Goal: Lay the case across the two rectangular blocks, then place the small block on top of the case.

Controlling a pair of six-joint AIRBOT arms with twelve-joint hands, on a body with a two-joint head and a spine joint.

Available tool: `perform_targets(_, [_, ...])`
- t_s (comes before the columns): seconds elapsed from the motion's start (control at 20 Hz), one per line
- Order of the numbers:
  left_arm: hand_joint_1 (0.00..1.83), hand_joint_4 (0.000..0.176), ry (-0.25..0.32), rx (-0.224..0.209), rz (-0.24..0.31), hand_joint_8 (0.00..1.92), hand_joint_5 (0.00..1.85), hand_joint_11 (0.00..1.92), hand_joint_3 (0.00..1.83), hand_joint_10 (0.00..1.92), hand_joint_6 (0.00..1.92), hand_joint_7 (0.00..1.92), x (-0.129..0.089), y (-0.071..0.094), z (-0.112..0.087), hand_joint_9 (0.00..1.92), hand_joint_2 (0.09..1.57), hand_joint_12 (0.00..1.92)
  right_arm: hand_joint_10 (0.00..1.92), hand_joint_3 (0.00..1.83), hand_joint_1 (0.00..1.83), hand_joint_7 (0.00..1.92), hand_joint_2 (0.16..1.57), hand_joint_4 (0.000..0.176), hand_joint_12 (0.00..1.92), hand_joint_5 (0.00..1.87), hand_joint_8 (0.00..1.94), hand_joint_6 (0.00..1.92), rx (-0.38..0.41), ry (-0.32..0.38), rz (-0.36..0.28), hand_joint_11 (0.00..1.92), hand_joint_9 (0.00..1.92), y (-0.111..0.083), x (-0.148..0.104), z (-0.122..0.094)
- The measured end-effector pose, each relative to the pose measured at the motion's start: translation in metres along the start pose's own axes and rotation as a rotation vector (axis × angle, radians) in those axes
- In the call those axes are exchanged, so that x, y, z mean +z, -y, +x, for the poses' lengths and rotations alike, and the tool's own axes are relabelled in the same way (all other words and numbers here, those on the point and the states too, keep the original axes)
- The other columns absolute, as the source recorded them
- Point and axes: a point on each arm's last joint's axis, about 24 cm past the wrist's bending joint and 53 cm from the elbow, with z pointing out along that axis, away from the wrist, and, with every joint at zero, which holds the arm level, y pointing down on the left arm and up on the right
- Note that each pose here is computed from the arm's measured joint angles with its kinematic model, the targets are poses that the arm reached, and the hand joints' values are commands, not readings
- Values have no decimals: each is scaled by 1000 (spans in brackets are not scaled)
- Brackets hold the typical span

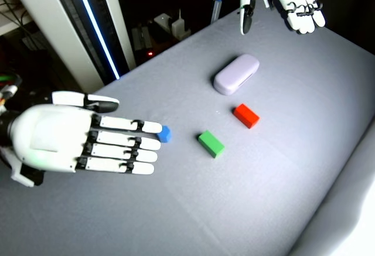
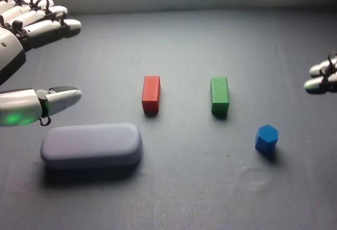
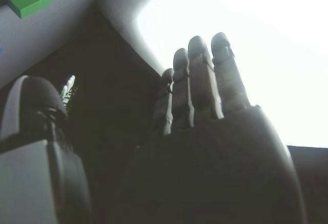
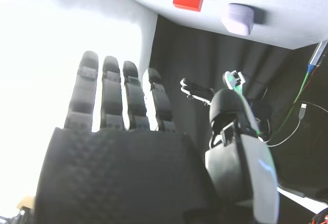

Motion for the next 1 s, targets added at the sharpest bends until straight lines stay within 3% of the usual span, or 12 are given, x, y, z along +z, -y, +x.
perform_targets(0.05, [471, 0, -2, -1, -2, 7, 288, 0, 3, 36, 7, 258, 0, 0, 1, 229, 1130, 664, 26, 5, 804, 384, 1357, 0, 1027, 499, 8, 1, 3, -2, 3, 104, 419, 1, 0, 1])
perform_targets(0.15, [505, 0, -8, -3, 2, 0, 350, 0, 0, 4, 7, 245, 1, 1, 4, 130, 1109, 496, 20, 4, 777, 408, 1367, 0, 1018, 484, 8, 2, 4, -1, 1, 113, 437, 0, 0, 1])
perform_targets(0.25, [560, 0, -17, -9, 3, 8, 345, 0, 0, 20, 2, 285, 1, 1, 6, 191, 1054, 575, 11, 2, 776, 398, 1367, 0, 1007, 490, 1, 3, 5, 0, 1, 102, 426, 1, 0, 0])
perform_targets(0.3, [576, 28, -25, -12, 8, 13, 321, 0, 0, 32, 0, 339, 2, 1, 7, 274, 1025, 681, 9, 1, 775, 394, 1366, 0, 1004, 493, 0, 4, 7, 0, 1, 101, 424, 1, 0, 0])
perform_targets(0.35, [736, 77, -54, -1, 15, 8, 297, 0, 0, 26, 0, 435, 4, 3, 13, 409, 926, 847, 5, 4, 781, 386, 1374, 0, 1006, 490, 3, 2, 1, -6, -9, 108, 419, -2, 2, 0])
perform_targets(0.45, [744, 81, -95, 3, 15, 1, 301, 0, 0, 11, 0, 446, 5, 3, 26, 433, 891, 943, 1, 2, 775, 386, 1371, 0, 995, 488, 2, 1, -8, -5, -28, 83, 404, -8, 4, -2])
perform_targets(0.5, [694, 105, -123, 3, 11, 0, 243, 0, 0, 1, 0, 393, 5, 2, 33, 379, 884, 935, 0, 2, 744, 381, 1372, 0, 993, 484, 0, 0, -9, 2, -39, 75, 395, -11, 5, -4])
perform_targets(0.6, [677, 111, -185, 14, -11, 0, 180, 0, 0, 0, 0, 333, 4, -4, 48, 329, 841, 903, 0, 0, 720, 364, 1376, 0, 1030, 462, 0, 0, -9, 11, -52, 60, 385, -15, 7, -7])
perform_targets(0.7, [691, 90, -199, 17, -28, 0, 180, 0, 0, 2, 0, 334, 9, -10, 52, 354, 793, 1035, 0, 0, 792, 349, 1370, 0, 1029, 471, 0, 4, -12, 6, -52, 26, 355, -15, 7, -6])
perform_targets(0.8, [715, 105, -235, 21, -36, 0, 141, 0, 0, 1, 0, 284, 15, -14, 64, 305, 760, 976, 5, 0, 839, 365, 1365, 0, 1004, 479, 5, 3, -13, 7, -49, 22, 344, -14, 7, -7])
perform_targets(0.85, [709, 121, -254, 21, -41, 2, 125, 0, 0, 8, 2, 272, 16, -15, 71, 268, 735, 844, 1, 0, 862, 357, 1359, 0, 1010, 470, 1, 0, -14, 7, -47, 4, 330, -13, 7, -7])
perform_targets(1.0, [732, 117, -362, 35, -63, 0, 128, 0, 0, 2, 0, 278, 18, -21, 107, 230, 714, 762, 4, 0, 862, 372, 1356, 0, 1031, 472, 4, 2, -14, 6, -46, 0, 336, -13, 7, -7])
